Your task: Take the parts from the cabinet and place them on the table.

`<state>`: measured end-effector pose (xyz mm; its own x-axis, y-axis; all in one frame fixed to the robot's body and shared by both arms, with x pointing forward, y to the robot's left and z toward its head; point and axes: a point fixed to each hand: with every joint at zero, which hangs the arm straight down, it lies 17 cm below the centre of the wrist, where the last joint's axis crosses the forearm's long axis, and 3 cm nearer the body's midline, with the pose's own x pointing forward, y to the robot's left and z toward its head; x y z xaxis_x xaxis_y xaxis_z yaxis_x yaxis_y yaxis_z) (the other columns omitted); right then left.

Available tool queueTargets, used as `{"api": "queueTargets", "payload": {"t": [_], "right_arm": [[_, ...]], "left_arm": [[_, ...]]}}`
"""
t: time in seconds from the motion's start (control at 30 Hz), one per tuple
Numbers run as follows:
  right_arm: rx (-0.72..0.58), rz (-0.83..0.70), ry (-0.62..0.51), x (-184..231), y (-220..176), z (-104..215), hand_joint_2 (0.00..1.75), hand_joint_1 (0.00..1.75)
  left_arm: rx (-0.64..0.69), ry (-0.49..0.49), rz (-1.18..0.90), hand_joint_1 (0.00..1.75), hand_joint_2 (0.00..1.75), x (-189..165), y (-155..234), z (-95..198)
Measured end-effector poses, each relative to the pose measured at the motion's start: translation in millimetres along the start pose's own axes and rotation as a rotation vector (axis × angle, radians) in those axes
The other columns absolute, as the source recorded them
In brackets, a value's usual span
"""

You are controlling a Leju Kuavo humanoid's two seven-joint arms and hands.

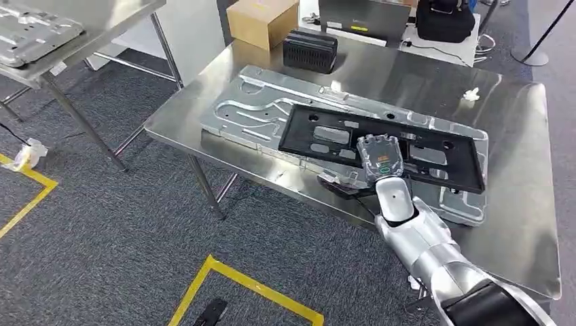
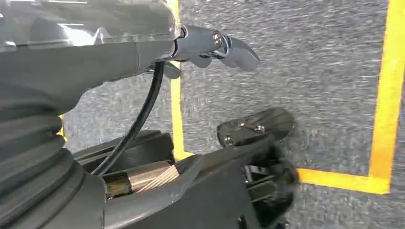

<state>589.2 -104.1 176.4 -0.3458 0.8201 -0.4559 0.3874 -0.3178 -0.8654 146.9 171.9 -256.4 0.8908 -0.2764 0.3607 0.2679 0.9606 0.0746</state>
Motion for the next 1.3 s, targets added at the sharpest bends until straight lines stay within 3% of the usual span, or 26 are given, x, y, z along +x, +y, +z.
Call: {"api": "queueTargets", "payload": {"t": [1.3], "right_arm": [[-0.009,0.024,-0.029,8,-7,-5,1.75,1.75]], "left_arm": [[-0.014,0.0,-0.017,0.0,1.75,-1,-7,1]]}}
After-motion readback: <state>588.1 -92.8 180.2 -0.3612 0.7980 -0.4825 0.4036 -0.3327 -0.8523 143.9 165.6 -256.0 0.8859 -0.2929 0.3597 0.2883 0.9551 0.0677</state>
